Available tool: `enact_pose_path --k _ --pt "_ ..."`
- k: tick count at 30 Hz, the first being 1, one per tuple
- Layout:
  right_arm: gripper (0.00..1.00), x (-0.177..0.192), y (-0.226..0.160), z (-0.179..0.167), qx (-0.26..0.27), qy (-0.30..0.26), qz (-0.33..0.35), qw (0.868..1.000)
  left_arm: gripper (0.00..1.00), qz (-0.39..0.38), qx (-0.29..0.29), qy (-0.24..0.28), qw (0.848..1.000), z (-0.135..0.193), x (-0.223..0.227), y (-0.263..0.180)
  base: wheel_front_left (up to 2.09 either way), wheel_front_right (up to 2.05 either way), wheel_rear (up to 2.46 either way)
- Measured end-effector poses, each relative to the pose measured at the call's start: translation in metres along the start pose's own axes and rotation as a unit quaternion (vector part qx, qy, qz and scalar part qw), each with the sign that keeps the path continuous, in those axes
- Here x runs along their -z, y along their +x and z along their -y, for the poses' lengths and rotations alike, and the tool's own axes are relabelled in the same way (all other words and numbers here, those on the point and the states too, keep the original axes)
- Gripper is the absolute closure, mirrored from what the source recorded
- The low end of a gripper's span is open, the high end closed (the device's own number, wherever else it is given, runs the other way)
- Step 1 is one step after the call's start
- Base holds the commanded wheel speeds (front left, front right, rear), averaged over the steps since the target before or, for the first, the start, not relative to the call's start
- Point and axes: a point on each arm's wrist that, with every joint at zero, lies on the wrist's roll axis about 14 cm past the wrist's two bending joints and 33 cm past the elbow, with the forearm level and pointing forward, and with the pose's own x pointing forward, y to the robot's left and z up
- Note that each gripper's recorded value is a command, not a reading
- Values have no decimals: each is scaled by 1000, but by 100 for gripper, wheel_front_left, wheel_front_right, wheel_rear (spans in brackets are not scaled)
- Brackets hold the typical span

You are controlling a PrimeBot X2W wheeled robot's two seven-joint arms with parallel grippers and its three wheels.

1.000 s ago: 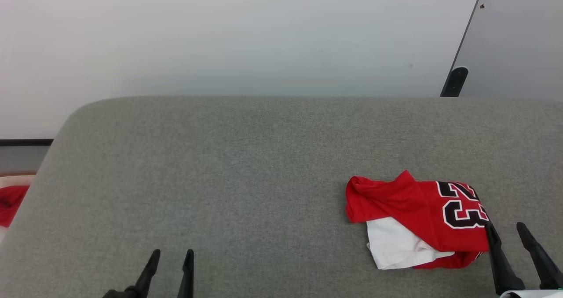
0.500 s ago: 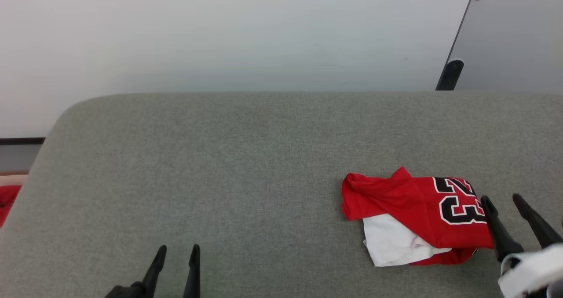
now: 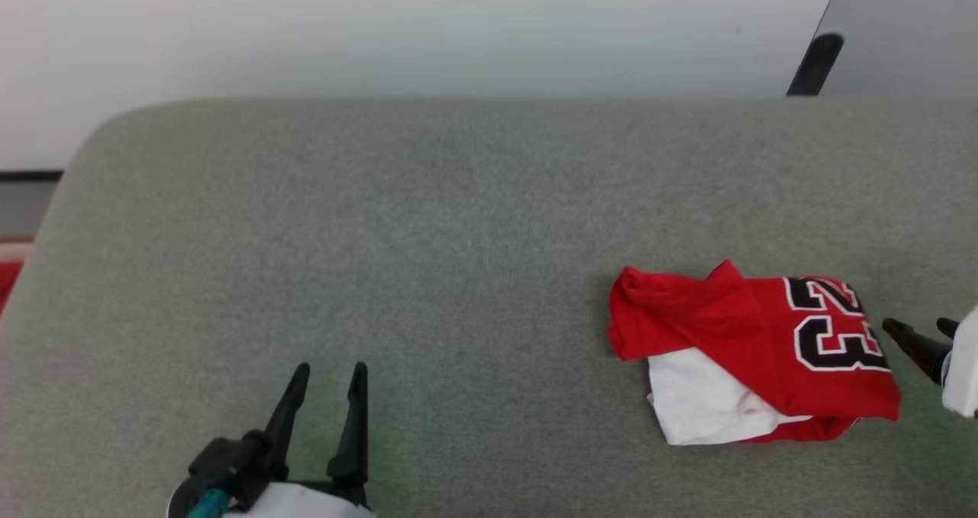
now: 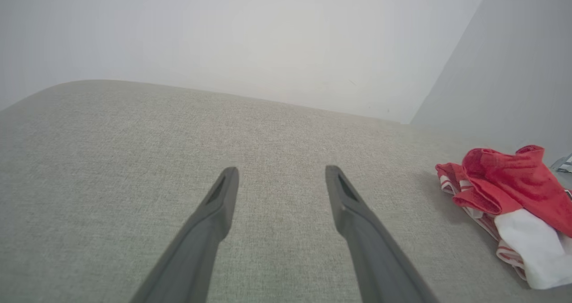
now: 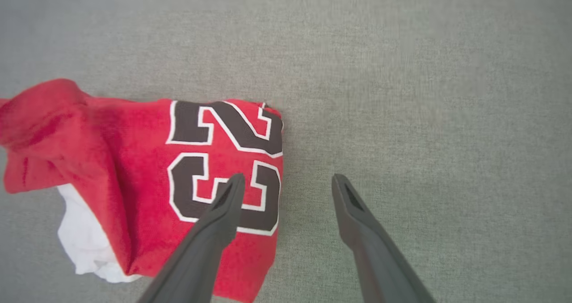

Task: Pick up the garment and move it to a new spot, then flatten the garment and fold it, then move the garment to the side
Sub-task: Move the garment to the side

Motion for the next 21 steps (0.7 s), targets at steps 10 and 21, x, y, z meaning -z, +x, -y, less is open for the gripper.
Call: enact_pose_path --k 10,21 --pt "0 36 49 -18 -25 -9 -122 992 0 -28 -6 -5 1000 -5 21 23 0 0 0" --pt "85 62 76 -20 -31 -24 -161 986 0 -48 -23 -1 999 -18 36 31 0 0 0"
